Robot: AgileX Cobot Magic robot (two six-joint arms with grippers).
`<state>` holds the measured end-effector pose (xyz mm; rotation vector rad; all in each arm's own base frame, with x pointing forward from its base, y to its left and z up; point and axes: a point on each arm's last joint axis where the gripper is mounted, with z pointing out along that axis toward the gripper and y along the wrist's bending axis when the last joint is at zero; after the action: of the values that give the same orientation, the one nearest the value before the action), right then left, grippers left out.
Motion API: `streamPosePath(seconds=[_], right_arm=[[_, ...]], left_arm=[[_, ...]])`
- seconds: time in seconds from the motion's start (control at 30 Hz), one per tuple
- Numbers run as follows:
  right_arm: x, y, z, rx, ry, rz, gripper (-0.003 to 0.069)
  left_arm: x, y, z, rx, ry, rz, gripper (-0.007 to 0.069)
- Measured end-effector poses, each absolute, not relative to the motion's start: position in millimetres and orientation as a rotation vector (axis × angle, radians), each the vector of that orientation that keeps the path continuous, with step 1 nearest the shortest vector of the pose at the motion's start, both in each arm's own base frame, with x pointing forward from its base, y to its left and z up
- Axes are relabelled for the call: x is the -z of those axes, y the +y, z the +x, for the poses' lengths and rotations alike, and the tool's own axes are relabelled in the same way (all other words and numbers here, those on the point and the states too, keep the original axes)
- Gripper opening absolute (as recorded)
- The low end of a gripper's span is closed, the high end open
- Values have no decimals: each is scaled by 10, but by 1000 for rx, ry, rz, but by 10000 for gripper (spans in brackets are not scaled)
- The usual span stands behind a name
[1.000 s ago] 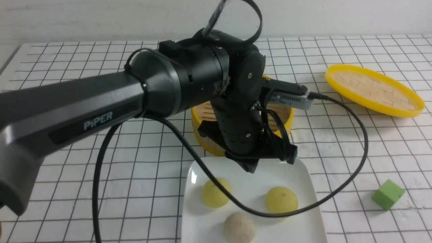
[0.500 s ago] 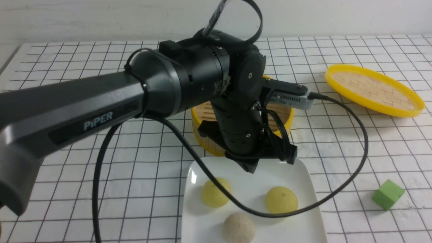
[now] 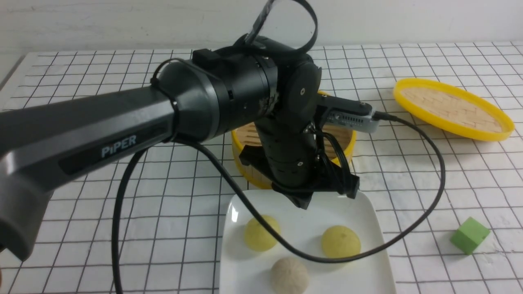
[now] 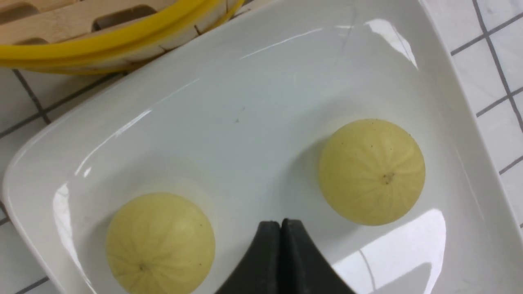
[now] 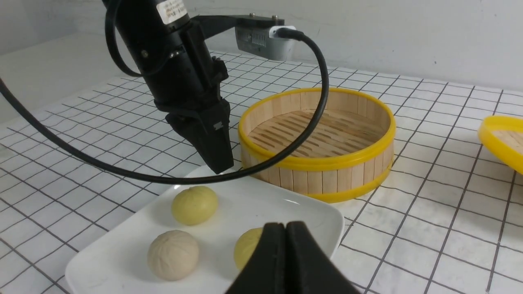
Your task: Put the steamed buns into the plate on the white-black tablecloth.
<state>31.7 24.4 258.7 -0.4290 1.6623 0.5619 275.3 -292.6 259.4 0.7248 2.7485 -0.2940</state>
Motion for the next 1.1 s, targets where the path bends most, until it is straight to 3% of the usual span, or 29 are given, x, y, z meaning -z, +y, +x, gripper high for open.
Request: streamPosePath(seconds=[0.27, 0.5, 0.7, 0.73, 0.9, 1.1], right_arm=[[-2450, 239, 333, -534, 1677, -416, -5], [-2072, 193, 442, -361, 1809, -260, 1], [-1710, 92, 504, -185, 1926, -65, 4], [-1707, 89, 506, -182, 1924, -60, 4], [-1721, 37, 515, -111, 1891, 30, 8], [-1722, 15, 516, -81, 1889, 67, 12]], left_arm=[[-2594, -2926, 2753, 294, 2749, 724, 10], [-2649, -2900, 2736, 287, 2742, 727, 11], [-3336, -2593, 2535, 273, 2575, 722, 13], [-3361, -2581, 2523, 276, 2571, 721, 13], [-4036, -2032, 2220, 118, 2395, 687, 13], [-4454, -1570, 1904, 50, 2297, 617, 13]])
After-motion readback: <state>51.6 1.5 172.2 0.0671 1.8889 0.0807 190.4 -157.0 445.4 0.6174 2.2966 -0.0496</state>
